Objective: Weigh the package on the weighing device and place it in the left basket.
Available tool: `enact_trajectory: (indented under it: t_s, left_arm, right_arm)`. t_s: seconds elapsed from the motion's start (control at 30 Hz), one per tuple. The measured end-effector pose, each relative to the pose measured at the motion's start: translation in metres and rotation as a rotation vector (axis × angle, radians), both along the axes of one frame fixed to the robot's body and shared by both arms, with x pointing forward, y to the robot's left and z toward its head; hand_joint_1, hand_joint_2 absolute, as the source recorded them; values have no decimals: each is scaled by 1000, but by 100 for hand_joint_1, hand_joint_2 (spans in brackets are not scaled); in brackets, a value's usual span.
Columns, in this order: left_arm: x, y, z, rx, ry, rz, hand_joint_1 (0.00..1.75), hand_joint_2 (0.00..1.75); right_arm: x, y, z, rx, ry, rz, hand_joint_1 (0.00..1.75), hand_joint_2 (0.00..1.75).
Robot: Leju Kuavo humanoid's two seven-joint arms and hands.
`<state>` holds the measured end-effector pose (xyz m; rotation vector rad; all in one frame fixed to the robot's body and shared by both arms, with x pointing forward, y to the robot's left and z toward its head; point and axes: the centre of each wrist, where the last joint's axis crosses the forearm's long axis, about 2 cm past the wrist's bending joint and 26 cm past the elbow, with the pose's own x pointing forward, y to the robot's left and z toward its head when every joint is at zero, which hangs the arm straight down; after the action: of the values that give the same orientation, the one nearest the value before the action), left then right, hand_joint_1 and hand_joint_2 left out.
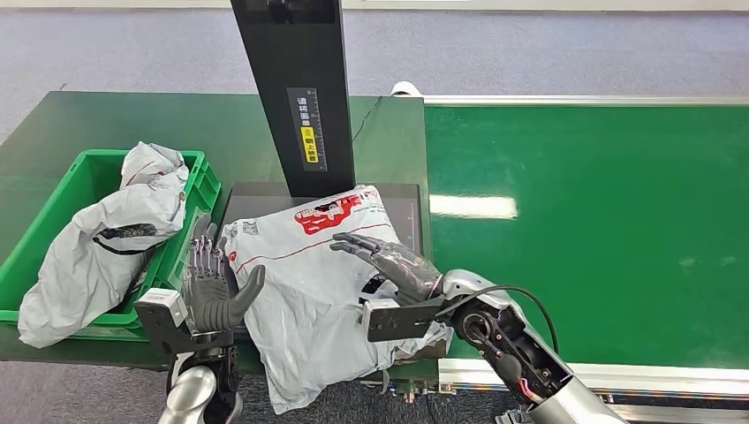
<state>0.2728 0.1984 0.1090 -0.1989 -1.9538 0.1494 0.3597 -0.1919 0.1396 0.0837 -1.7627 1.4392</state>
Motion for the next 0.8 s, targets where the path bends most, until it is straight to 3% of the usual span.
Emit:
enact_trajectory:
  t_s: [0.13,0.27,0.43,0.6,0.8]
  left_arm:
    - [-3,0,-2,11,1,-7,0,175]
    - [-5,0,-3,20,1,-10,0,175]
    - [-7,-2,-1,38,-12,-24,0,175]
    - [-6,-8,2,59,-32,-64,0,175]
    - [-3,-12,5,70,-48,-81,0,175]
  right_arm:
    - [-6,-1,-5,9,-36,-87,0,175]
    - [-12,-1,-9,129,-29,-151,0,175]
    - [-21,-5,-9,486,40,-242,0,175]
    - [-38,-8,-23,998,352,-257,0,175]
    - [-46,-17,-34,1182,452,-268,0,175]
